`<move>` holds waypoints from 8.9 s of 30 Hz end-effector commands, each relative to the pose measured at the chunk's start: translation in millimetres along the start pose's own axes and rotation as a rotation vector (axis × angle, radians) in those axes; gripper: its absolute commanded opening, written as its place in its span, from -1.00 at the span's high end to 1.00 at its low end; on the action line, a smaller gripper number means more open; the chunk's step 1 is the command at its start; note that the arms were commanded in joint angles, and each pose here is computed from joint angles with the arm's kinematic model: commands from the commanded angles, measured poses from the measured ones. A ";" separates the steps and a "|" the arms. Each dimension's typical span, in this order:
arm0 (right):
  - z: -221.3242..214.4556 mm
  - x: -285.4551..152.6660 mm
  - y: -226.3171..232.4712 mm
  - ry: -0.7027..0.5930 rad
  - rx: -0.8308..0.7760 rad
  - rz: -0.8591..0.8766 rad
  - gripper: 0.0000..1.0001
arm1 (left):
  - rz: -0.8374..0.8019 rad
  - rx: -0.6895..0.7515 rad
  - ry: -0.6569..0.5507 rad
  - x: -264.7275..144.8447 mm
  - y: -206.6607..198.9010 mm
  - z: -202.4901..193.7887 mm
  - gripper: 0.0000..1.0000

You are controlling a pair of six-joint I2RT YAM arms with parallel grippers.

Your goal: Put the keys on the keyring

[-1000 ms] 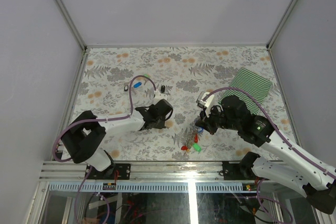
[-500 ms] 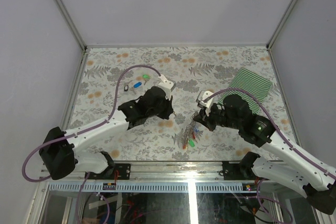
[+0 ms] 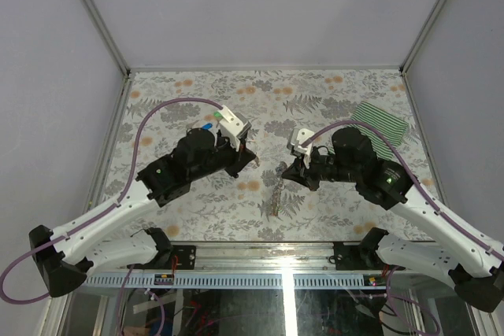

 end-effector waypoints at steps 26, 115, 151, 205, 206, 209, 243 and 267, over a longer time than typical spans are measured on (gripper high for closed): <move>42.8 -41.4 14.2 -0.582 -0.862 -0.011 1.00 | -0.131 0.179 -0.203 -30.4 -9.8 45.1 1.00; 113.7 -32.2 52.5 -0.549 0.281 0.388 1.00 | -0.347 0.481 -0.574 -88.2 -30.1 89.2 1.00; 116.3 -25.8 46.1 -0.576 0.362 0.334 1.00 | -0.403 0.494 -0.557 -85.7 -33.8 91.9 1.00; 109.0 -33.3 45.7 -0.603 0.391 0.282 1.00 | -0.288 0.453 -0.575 -88.5 -25.8 96.6 1.00; 109.2 -32.6 45.6 -0.598 0.394 0.282 1.00 | -0.287 0.453 -0.575 -88.3 -25.7 96.6 1.00; 109.4 -30.8 45.7 -0.586 0.391 0.293 1.00 | -0.287 0.452 -0.573 -87.5 -25.8 96.5 1.00; 109.9 -25.5 38.6 -0.596 0.445 0.228 1.00 | -0.361 0.470 -0.557 -82.0 -30.8 94.5 1.00; 116.6 -27.9 35.9 -0.737 0.493 0.224 1.00 | -0.381 0.441 -0.516 -69.8 -31.3 86.5 0.98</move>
Point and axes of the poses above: each gripper's point midway between its finger pads, its own x axis out along the fingers, its own y axis along the line the jaws close on, z = x × y, the point moved 9 cm from there along -x, back along the fingers, and after that the axes turned 8 degrees about x, right-handed, at the moved point
